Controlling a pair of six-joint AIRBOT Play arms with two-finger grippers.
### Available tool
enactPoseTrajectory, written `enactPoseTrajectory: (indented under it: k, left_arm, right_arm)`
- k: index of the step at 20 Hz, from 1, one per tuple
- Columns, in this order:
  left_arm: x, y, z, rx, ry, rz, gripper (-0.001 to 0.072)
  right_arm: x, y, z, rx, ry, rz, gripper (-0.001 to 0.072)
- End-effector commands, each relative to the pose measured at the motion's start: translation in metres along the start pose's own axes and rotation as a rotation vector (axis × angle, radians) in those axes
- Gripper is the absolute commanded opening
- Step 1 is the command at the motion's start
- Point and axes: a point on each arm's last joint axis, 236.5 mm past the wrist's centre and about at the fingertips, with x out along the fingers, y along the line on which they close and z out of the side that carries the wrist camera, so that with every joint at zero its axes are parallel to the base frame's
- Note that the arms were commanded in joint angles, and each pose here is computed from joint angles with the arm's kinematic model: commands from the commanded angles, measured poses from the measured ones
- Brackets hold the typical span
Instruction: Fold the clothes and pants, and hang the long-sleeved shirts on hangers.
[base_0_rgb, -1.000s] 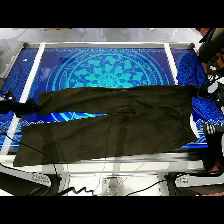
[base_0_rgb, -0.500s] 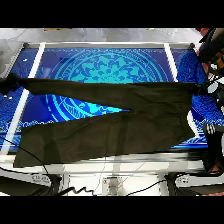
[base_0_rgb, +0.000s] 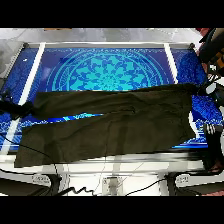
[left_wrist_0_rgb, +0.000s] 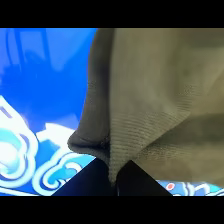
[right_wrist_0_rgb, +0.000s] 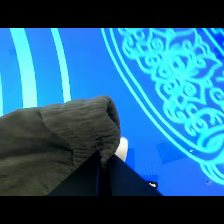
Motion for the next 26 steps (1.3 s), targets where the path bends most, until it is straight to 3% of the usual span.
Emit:
enactPoseTrajectory:
  k: [1,5,12,13,14,15,16,21,23,24,26]
  left_arm:
    - [0.018,0.016,-0.02,-0.033,0.038,0.049,0.0029]
    - [0.015,0.039,-0.025,-0.065,0.056,0.148,0.0029]
    - [0.015,0.041,-0.018,-0.059,0.026,0.156,0.0029]
    - [0.016,0.039,-0.018,-0.061,0.026,0.149,0.0045]
    - [0.016,0.036,-0.018,-0.065,0.023,0.139,0.0215]
    - [0.015,0.032,-0.015,-0.073,0.016,0.121,0.0482]
    - [0.013,0.025,-0.011,-0.086,0.004,0.094,0.061]
    - [-0.048,-0.013,0.027,-0.023,-0.141,0.002,0.0601]
    - [-0.091,-0.025,0.036,0.062,-0.239,0.009,0.06]
    - [-0.115,-0.033,0.036,0.115,-0.286,0.015,0.0541]
    - [-0.161,-0.047,0.03,0.227,-0.37,0.033,0.0298]
  right_arm:
    - [0.007,0.0,-0.004,0.003,0.007,0.0,0.003]
    - [0.009,-0.001,-0.001,0.003,-0.009,-0.002,0.003]
    - [0.011,-0.006,0.031,0.004,-0.149,-0.02,0.003]
    - [0.016,-0.006,0.026,0.004,-0.135,-0.02,0.0075]
    - [0.021,-0.006,0.019,0.005,-0.109,-0.018,0.0336]
    - [0.025,-0.006,0.013,0.006,-0.091,-0.017,0.0589]
    - [0.026,-0.005,0.008,0.005,-0.071,-0.015,0.0671]
    - [-0.014,-0.007,-0.004,-0.025,0.037,-0.019,0.0662]
    - [-0.046,-0.018,-0.018,-0.014,0.125,-0.031,0.0484]
    - [-0.065,-0.027,-0.029,-0.002,0.179,-0.042,0.0386]
    - [-0.103,-0.044,-0.055,0.02,0.297,-0.053,0.018]
